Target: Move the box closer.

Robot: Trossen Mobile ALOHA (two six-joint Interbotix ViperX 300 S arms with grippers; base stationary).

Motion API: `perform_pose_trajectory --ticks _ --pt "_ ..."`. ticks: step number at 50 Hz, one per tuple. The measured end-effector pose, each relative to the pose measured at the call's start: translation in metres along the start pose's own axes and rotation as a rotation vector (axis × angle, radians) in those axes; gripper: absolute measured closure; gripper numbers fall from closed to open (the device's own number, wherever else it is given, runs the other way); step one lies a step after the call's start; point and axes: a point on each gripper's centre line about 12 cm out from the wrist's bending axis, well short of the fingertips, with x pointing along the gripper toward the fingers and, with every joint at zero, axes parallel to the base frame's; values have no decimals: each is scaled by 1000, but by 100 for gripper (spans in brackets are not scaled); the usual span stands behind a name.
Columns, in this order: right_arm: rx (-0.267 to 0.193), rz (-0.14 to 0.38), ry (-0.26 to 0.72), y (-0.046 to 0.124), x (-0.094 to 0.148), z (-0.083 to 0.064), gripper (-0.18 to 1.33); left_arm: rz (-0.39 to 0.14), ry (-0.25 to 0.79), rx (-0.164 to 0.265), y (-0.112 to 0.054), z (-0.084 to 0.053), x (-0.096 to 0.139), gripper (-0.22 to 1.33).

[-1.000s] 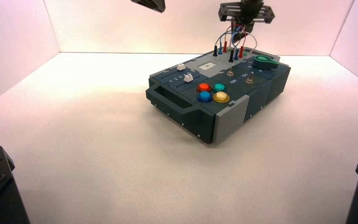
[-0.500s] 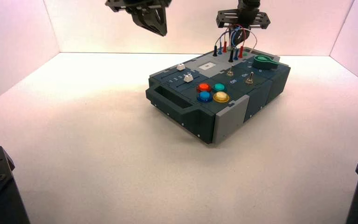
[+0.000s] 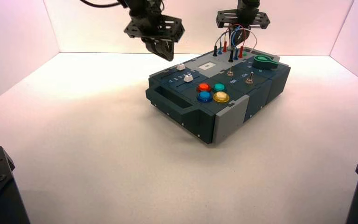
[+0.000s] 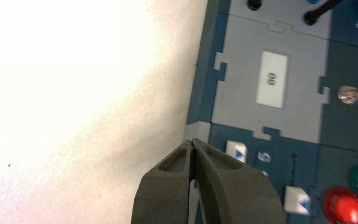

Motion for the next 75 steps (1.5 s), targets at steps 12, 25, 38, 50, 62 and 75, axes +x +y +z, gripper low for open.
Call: perform_pose_trajectory --ticks 12,25,38,50,62,75 --pt "-3 -2 8 0 0 -1 129 7 2 6 8 5 12 128" --pt "-5 -5 24 -1 1 -4 129 -4 38 -3 14 2 20 128" --pt "-4 -9 45 -4 -6 -16 130 -19 60 15 5 -2 25 128" --pt "-6 -11 67 -5 -13 -29 130 -32 69 46 -3 -2 26 128" --pt "-6 -11 79 -6 -22 -39 130 -42 78 64 -6 -4 27 128" --pt "-9 -13 108 -7 -28 -56 130 -49 93 84 -9 -8 27 128"
